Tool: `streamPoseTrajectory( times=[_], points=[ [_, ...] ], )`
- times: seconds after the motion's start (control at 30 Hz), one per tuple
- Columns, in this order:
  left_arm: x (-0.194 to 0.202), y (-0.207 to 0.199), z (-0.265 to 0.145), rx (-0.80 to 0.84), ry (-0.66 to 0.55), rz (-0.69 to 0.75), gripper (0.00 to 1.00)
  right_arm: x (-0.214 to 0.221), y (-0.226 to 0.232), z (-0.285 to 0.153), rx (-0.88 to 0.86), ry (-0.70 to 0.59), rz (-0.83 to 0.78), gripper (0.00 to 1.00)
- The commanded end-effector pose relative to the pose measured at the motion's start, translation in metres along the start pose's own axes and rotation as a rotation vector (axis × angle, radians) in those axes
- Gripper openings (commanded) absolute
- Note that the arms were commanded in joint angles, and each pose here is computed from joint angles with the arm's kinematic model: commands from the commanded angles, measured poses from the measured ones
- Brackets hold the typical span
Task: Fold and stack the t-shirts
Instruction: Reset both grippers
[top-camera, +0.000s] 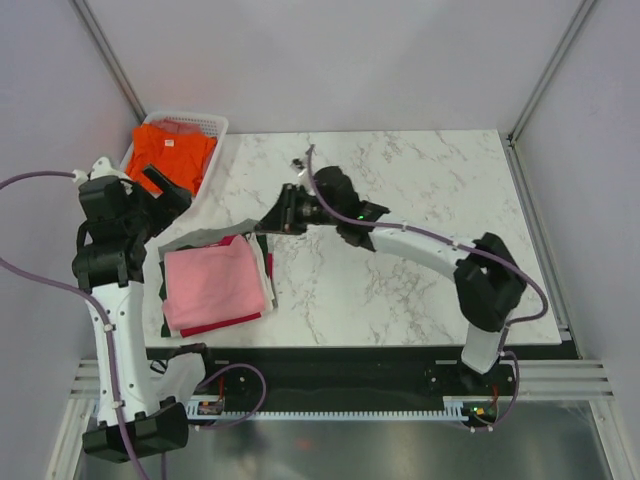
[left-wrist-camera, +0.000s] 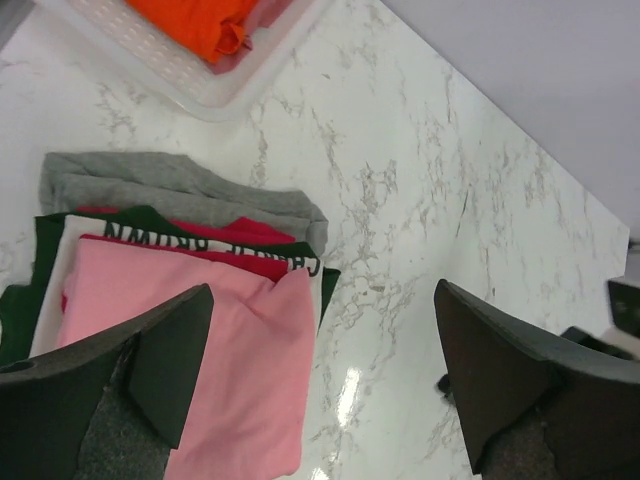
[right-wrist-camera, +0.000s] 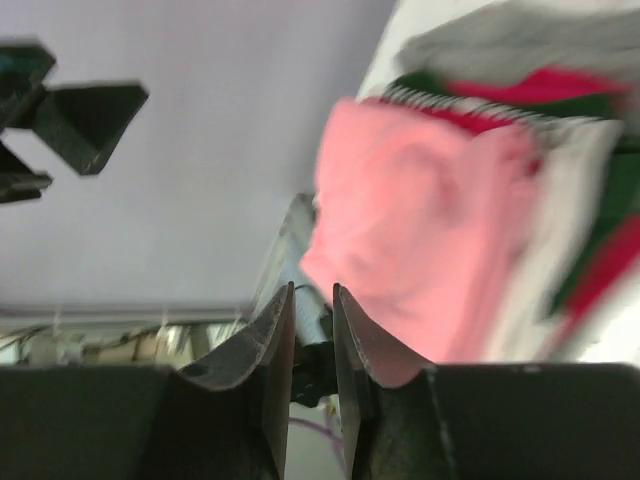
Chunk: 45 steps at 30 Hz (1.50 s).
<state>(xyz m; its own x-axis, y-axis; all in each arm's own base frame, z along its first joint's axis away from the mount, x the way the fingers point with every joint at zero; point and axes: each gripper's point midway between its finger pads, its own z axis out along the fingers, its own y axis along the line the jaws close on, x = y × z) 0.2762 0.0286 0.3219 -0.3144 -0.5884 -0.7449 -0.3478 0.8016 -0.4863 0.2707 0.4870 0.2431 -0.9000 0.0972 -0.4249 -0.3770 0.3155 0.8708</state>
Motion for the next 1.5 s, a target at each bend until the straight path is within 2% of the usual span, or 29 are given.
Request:
streamPoseTrajectory(
  times=[0.0,0.03,0.1,0.13,0.27,0.4,0.47,0.5,0.53,0.6,0.63,0.73,0.83,0.9,1.07,1.23,1.47],
  points=[
    [0.036,-0.046,0.016,0.169,0.088,0.054,0.99,-0.030,-0.063,-0.061,0.152,-0.107,-0.103,0.31],
    [0.049,-0.054,0.024,0.165,0.119,0.066,0.99,-0.050,-0.086,-0.085,0.222,-0.169,-0.148,0.32],
    [0.076,-0.070,0.032,0.171,0.167,0.106,0.99,-0.053,-0.108,-0.127,0.326,-0.212,-0.182,0.34],
    [0.093,-0.091,0.029,0.232,0.205,0.116,0.99,-0.068,-0.124,-0.151,0.387,-0.261,-0.224,0.34],
    [0.129,-0.119,0.037,0.322,0.257,0.113,1.00,-0.074,-0.180,-0.237,0.629,-0.392,-0.193,0.34],
    [0.184,-0.124,0.045,0.379,0.328,0.156,1.00,-0.066,-0.227,-0.310,0.838,-0.556,-0.118,0.35],
    [0.203,-0.136,0.043,0.454,0.325,0.169,1.00,-0.054,-0.237,-0.331,0.898,-0.616,-0.101,0.45],
    [0.223,-0.124,0.047,0.450,0.348,0.190,1.00,-0.054,-0.241,-0.341,0.934,-0.661,-0.103,0.55],
    [0.233,-0.122,0.048,0.454,0.339,0.207,1.00,-0.052,-0.242,-0.344,0.940,-0.683,-0.110,0.77],
    [0.247,-0.117,0.051,0.501,0.309,0.215,1.00,-0.047,-0.248,-0.355,0.966,-0.755,-0.112,0.94],
    [0.250,-0.116,0.053,0.522,0.290,0.232,1.00,-0.047,-0.248,-0.355,0.957,-0.761,-0.132,0.98],
    [0.258,-0.114,0.056,0.574,0.245,0.301,1.00,-0.038,-0.252,-0.343,0.911,-0.710,-0.175,0.98],
    [0.266,-0.107,0.061,0.604,0.204,0.394,1.00,-0.022,-0.276,-0.337,0.915,-0.694,-0.155,0.98],
    [0.270,-0.098,0.066,0.597,0.177,0.422,1.00,-0.023,-0.273,-0.333,0.904,-0.675,-0.156,0.98],
    [0.268,-0.098,0.059,0.631,0.150,0.399,1.00,-0.023,-0.267,-0.334,0.858,-0.722,-0.171,0.98],
    [0.266,-0.102,0.052,0.666,0.152,0.389,1.00,-0.019,-0.273,-0.338,0.883,-0.735,-0.164,0.98],
    [0.265,-0.094,0.057,0.632,0.130,0.400,1.00,-0.018,-0.269,-0.336,0.863,-0.731,-0.176,0.98]
  ],
)
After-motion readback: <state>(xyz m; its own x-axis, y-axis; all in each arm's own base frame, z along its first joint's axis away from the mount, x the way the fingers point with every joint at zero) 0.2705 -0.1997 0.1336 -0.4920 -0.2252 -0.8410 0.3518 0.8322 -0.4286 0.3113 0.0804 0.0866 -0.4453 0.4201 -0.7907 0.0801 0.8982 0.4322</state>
